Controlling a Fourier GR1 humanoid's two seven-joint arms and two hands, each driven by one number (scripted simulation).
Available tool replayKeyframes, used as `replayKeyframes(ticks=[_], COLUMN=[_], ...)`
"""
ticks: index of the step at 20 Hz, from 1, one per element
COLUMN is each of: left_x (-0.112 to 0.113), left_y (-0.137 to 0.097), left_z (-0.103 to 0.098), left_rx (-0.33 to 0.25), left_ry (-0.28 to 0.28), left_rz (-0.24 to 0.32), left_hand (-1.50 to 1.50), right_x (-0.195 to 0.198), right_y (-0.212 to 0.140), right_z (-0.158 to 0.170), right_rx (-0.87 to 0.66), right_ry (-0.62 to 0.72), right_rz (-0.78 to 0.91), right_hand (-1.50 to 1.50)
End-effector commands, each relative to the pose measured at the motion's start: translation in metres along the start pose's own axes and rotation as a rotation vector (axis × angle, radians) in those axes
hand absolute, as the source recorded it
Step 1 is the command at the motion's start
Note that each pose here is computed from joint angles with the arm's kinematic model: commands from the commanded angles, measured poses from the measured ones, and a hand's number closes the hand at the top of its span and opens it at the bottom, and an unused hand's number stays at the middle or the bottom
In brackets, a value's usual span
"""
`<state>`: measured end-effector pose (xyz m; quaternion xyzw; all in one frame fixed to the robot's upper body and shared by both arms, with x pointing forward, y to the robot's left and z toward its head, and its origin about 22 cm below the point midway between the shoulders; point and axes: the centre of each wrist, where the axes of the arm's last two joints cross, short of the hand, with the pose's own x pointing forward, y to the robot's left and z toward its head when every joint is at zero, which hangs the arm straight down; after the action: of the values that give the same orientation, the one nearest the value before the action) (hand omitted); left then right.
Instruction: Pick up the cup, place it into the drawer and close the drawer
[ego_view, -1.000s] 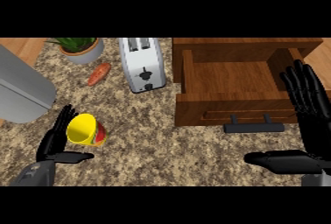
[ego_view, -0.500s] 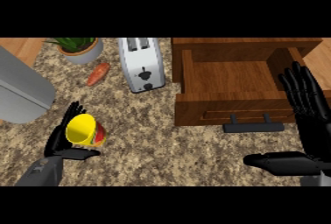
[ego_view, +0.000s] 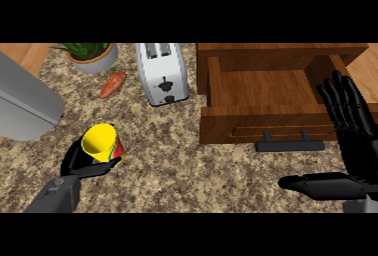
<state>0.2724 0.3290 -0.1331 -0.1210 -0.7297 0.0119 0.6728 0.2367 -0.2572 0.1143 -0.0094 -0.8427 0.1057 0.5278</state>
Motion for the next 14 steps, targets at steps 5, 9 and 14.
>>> replayKeyframes(ticks=[5, 9, 14], left_x=[-0.003, 0.006, 0.001], left_y=[-0.018, -0.023, -0.016], left_z=[-0.013, -0.03, -0.015], left_rx=[-0.159, -0.151, 0.016], left_ry=[-0.12, -0.218, -0.327], left_rz=[0.255, 0.255, 0.182], left_hand=[1.5, 1.5, 1.5], right_x=[-0.005, -0.004, -0.012], right_y=[-0.003, -0.01, -0.012], right_z=[0.001, -0.008, 0.007], right_rx=[-0.008, -0.006, -0.013], right_ry=[0.011, 0.006, -0.016], right_rz=[0.006, 0.011, 0.015], right_hand=[-1.5, -1.5, -1.5])
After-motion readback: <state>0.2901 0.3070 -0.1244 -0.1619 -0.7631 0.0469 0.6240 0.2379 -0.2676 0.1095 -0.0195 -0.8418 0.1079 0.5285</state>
